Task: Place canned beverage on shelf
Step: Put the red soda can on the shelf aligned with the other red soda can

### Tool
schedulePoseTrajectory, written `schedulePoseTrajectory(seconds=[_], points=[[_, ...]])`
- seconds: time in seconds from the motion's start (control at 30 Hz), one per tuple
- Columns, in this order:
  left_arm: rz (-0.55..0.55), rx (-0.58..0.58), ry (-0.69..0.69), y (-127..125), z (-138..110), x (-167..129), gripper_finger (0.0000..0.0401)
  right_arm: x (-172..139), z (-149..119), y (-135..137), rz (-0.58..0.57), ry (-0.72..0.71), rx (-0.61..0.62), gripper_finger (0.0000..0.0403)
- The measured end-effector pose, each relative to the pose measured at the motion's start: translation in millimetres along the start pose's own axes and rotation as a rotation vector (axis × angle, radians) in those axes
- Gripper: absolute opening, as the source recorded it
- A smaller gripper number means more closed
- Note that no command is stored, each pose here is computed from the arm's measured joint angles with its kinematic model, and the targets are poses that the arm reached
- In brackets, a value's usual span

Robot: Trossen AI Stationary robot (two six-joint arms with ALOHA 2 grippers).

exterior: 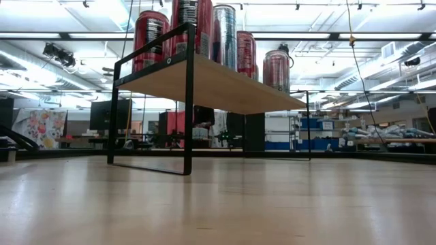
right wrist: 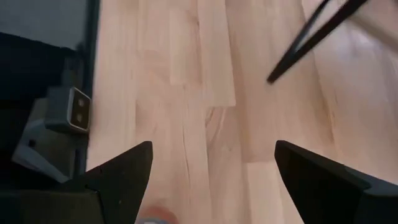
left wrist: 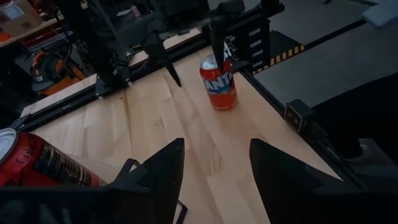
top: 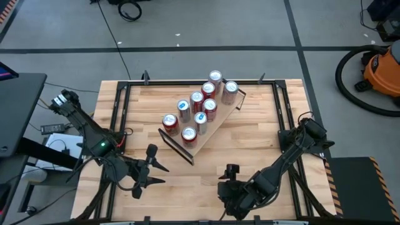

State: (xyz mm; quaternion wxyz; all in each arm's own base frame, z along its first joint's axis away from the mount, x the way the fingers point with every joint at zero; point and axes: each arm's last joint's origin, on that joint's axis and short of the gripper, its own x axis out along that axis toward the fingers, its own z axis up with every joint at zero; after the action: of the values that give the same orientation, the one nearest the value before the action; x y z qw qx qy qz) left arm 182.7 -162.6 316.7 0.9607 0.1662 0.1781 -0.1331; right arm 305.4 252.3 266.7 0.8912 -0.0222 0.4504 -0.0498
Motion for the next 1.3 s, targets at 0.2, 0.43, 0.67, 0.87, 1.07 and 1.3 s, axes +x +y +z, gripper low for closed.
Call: schedulePoseTrajectory(seconds=[0.2,0.43,0.67,0.87,1.07,1.3], points=[[0.008,0.005,0.002,1.9,-0.2,1.0,0.0192,-28.3,24.5,-22.8,-0.019,-0.166,-0.085,0.0348],[0.016,0.001,0.005,3.7,-0.3,1.8,0.0192,-60.9,32.2,-40.9,-0.068,-0.269,-0.086,0.0348],[0.015,-0.021,0.007,3.7,-0.6,1.8,0.0192,-47.2,20.8,-33.1,0.028,-0.172,0.100,0.0348],[0.015,-0.020,0.015,3.7,-1.4,2.0,0.0192,-26.3,-0.2,0.8,0.081,-0.074,0.202,0.0348],[0.015,-0.013,0.026,3.7,-2.6,2.0,0.0192,-3.4,-26.2,35.0,0.043,-0.055,0.189,0.0348],[0.021,-0.018,0.030,5.2,-3.0,2.7,0.0192,-2.2,-57.8,54.8,-0.072,-0.077,0.195,0.0348]])
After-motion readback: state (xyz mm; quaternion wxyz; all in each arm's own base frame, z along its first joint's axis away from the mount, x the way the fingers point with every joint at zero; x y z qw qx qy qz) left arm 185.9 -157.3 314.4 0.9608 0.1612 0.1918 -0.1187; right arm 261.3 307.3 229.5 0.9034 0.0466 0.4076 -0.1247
